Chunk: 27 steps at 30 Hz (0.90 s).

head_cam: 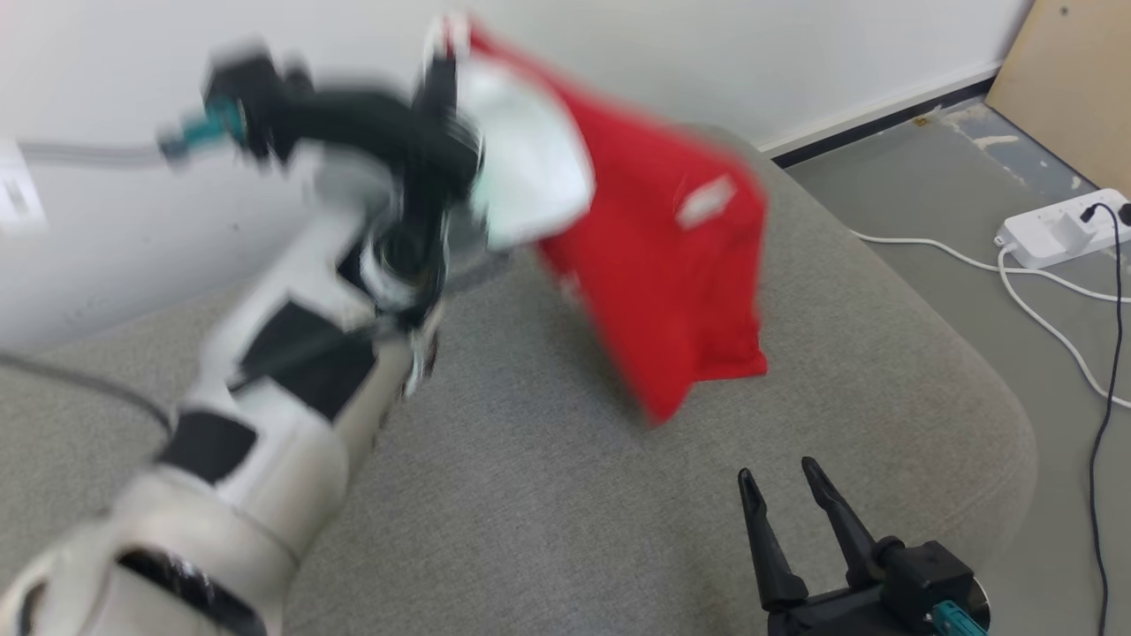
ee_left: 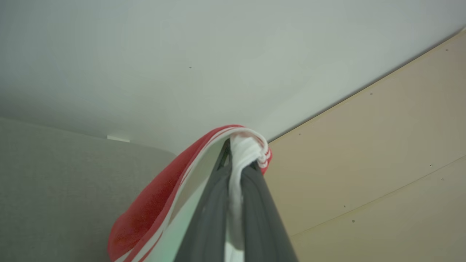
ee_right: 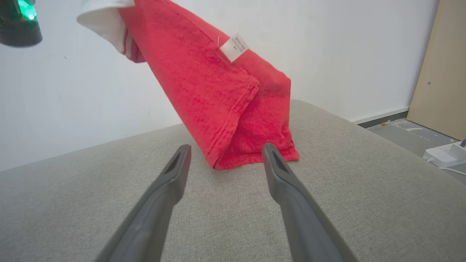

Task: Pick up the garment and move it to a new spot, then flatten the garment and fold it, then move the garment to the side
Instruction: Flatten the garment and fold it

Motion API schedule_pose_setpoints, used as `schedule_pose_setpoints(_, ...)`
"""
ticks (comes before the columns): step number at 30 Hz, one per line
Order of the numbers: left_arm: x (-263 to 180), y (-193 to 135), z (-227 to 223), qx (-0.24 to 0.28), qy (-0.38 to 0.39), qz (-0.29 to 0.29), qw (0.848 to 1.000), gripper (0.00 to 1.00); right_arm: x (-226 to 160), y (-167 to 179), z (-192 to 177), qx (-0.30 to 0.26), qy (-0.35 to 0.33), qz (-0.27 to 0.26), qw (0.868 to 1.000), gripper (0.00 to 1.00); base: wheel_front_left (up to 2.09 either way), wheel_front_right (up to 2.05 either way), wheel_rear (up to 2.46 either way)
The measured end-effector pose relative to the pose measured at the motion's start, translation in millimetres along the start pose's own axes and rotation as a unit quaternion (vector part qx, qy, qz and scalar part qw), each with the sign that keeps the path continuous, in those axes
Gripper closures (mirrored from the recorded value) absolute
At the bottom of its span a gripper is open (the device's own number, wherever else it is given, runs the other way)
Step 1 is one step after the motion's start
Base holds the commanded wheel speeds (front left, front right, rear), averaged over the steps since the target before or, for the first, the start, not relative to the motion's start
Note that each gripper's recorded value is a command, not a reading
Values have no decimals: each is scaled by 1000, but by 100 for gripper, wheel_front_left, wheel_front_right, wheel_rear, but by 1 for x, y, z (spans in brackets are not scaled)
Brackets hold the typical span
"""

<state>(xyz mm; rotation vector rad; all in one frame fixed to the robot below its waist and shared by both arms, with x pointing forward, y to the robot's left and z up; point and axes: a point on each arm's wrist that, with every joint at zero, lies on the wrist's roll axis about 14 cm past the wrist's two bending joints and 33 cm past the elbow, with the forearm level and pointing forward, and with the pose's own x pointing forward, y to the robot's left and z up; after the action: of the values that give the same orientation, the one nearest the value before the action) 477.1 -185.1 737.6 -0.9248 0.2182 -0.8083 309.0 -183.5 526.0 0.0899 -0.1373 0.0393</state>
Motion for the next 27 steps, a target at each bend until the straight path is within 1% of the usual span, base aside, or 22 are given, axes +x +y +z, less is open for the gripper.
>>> schedule_pose_setpoints(3, -16, 69, -29, -6, 31, 68, 997, 100, 2, -3, -1, 0, 2, -3, 1000, 0, 0, 0, 0)
schedule_pose_setpoints(5, -31, 113, -36, -7, 36, 111, 993, 100, 4, -3, -3, -1, 5, -2, 1000, 0, 0, 0, 0)
schedule_pose_setpoints(7, -47, 149, -31, 2, 28, 144, 989, 100, 6, -1, -6, 0, 9, 2, 1000, 0, 0, 0, 0)
schedule_pose_setpoints(10, -71, 193, -16, 27, 13, 178, 984, 100, 12, 3, -8, 0, 11, 11, 1000, 0, 0, 0, 0)
schedule_pose_setpoints(13, -100, 231, -4, 56, 9, 212, 976, 100, 17, 8, -9, -2, 12, 21, 1000, 0, 0, 0, 0)
schedule_pose_setpoints(16, -131, 260, 4, 89, 14, 239, 967, 100, 20, 12, -10, -2, 13, 31, 999, 0, 0, 0, 0)
schedule_pose_setpoints(21, -166, 280, 11, 141, 21, 260, 955, 100, 21, 21, -14, -2, 18, 48, 999, 0, 0, 0, 0)
schedule_pose_setpoints(23, -176, 284, 13, 151, 19, 265, 952, 87, 22, 25, -13, -1, 16, 56, 998, 0, 0, 0, 0)
schedule_pose_setpoints(24, -180, 285, 15, 154, 17, 268, 951, 80, 23, 27, -14, -1, 16, 60, 998, 0, 0, 0, 0)
schedule_pose_setpoints(25, -185, 287, 16, 154, 15, 270, 950, 64, 23, 30, -14, 0, 16, 64, 998, 0, 0, 0, 0)
schedule_pose_setpoints(26, -188, 287, 16, 155, 12, 272, 950, 55, 23, 33, -13, 0, 15, 69, 998, 0, 0, 0, 0)
schedule_pose_setpoints(27, -191, 287, 17, 160, 11, 273, 948, 12, 23, 35, -13, 1, 15, 72, 997, 0, 0, 0, 0)
